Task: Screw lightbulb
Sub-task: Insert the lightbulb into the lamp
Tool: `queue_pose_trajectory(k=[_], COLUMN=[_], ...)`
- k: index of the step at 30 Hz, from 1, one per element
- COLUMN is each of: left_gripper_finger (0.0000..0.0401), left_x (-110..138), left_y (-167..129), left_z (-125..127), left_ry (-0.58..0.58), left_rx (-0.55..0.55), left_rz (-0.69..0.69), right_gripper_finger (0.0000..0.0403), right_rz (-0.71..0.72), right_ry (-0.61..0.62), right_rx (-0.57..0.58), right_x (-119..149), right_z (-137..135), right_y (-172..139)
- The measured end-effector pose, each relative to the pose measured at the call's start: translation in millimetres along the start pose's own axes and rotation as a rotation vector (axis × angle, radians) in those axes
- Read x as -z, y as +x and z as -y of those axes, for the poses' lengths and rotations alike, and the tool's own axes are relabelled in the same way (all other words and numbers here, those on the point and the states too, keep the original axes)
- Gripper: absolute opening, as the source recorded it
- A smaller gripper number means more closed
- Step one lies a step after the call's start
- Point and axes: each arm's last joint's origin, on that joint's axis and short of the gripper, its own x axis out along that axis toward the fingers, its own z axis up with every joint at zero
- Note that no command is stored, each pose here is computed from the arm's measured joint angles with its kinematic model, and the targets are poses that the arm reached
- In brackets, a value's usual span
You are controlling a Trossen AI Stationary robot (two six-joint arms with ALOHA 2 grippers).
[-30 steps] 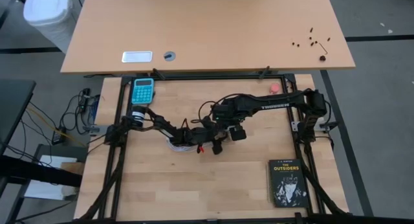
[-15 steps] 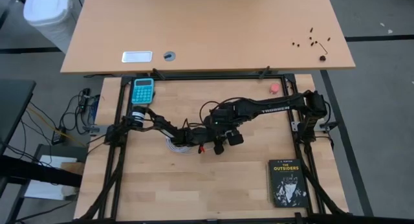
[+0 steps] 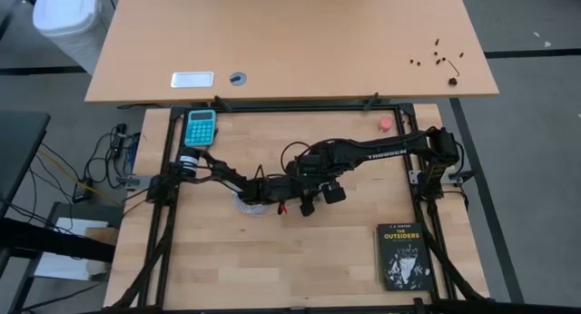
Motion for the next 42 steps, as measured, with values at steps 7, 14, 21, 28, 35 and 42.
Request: queue_pose_trajectory(k=[7, 14, 21, 28, 35, 42], left_gripper_finger=[0.0253, 0.0253, 0.0253, 0.0253, 0.0253, 0.0253], left_x=[-22.7, -32.8, -39.0, -39.3, -40.2, -40.6], left_y=[-18.6, -30.5, -38.2, -38.8, -37.1, -36.9], left_z=[10.3, 20.6, 30.8, 32.2, 28.9, 28.9], left_ry=[0.066, 0.131, 0.176, 0.184, 0.180, 0.178], left_rx=[-0.028, -0.082, -0.095, -0.088, -0.092, -0.085], left_rz=[0.007, 0.021, 0.034, 0.037, 0.040, 0.044], right_gripper_finger=[0.0281, 0.0281, 0.0281, 0.0281, 0.0280, 0.0280], right_rz=[0.007, 0.009, -0.040, 0.001, 0.010, 0.055], right_ry=[-0.004, 0.028, 0.064, 0.059, 0.029, 0.033], right_rx=[0.015, 0.034, 0.024, 0.032, 0.031, 0.014], right_x=[2.0, 5.1, 11.5, 6.3, 4.1, 0.8], right_z=[2.3, 12.1, 17.4, 14.3, 5.9, 5.6], right_y=[-10.0, -24.6, -24.6, -25.2, -27.5, -35.4])
